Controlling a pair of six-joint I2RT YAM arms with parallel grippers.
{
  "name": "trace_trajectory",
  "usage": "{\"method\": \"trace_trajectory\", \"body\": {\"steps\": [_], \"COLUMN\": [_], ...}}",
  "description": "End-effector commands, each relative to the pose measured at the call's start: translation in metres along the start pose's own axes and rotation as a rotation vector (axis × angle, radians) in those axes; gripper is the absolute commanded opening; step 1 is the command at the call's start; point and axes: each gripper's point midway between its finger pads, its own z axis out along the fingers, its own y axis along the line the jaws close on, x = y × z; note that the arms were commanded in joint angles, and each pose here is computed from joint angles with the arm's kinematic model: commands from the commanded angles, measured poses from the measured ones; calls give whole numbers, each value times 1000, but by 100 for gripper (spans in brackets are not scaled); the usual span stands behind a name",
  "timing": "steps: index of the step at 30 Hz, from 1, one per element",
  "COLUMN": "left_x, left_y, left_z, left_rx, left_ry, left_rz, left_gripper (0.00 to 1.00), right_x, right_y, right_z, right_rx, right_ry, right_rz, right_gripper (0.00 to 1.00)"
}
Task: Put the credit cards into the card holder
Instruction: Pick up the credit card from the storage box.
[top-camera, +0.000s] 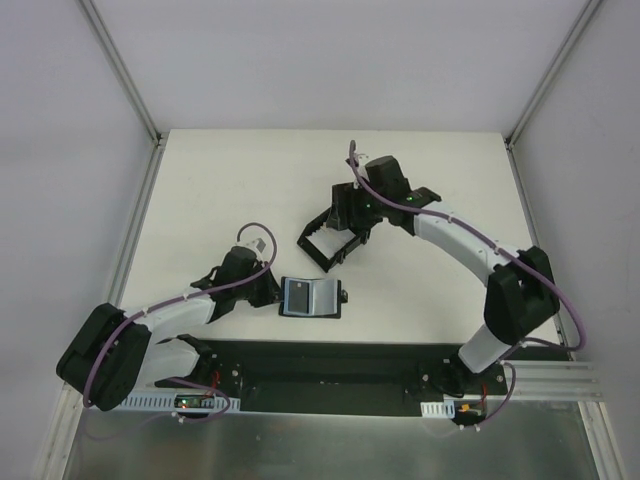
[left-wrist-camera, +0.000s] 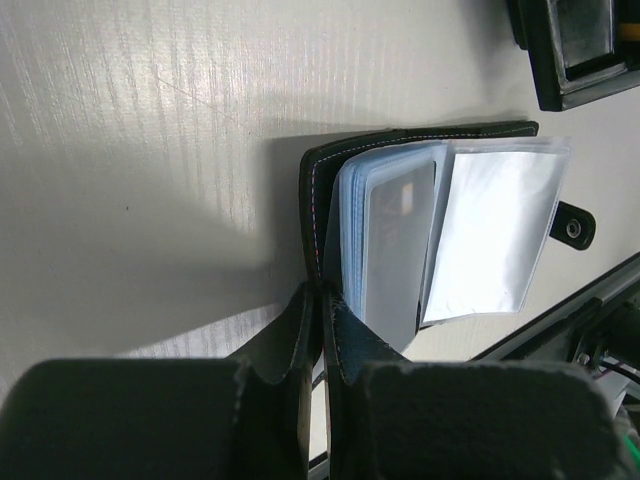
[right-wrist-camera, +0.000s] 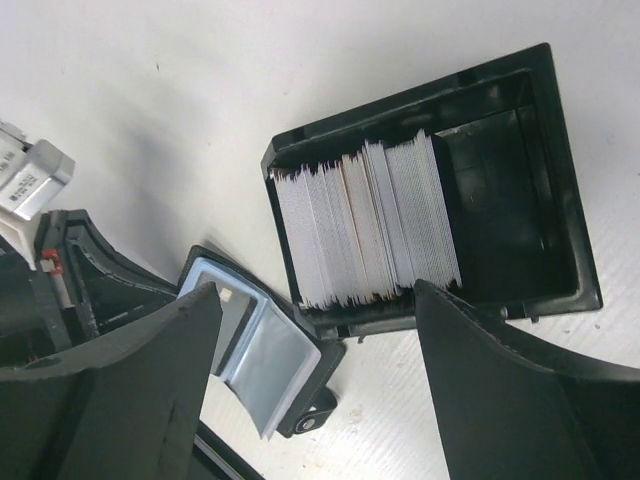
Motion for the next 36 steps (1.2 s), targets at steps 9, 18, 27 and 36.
{"method": "trace_trajectory", "body": {"steps": [9, 18, 27, 36], "left_x": [-3, -4, -3, -3], "left_y": [-2, -1, 1, 2], "left_z": [-1, 1, 2, 4], "left_rx": [-10, -16, -26, -35], "left_ry": [3, 8, 13, 20], "left_rz": [34, 35, 35, 37], "left_gripper": [0, 0, 0, 0], "right_x": [-3, 4, 23, 46], "right_y": [-14, -28, -40, -46], "right_z": [36, 60, 77, 77], "right_rx": [-67, -81, -102, -72], "right_ry": [170, 235, 299, 334], "right_rz": [-146, -135, -140, -7], "right_gripper": [84, 93, 96, 98]}}
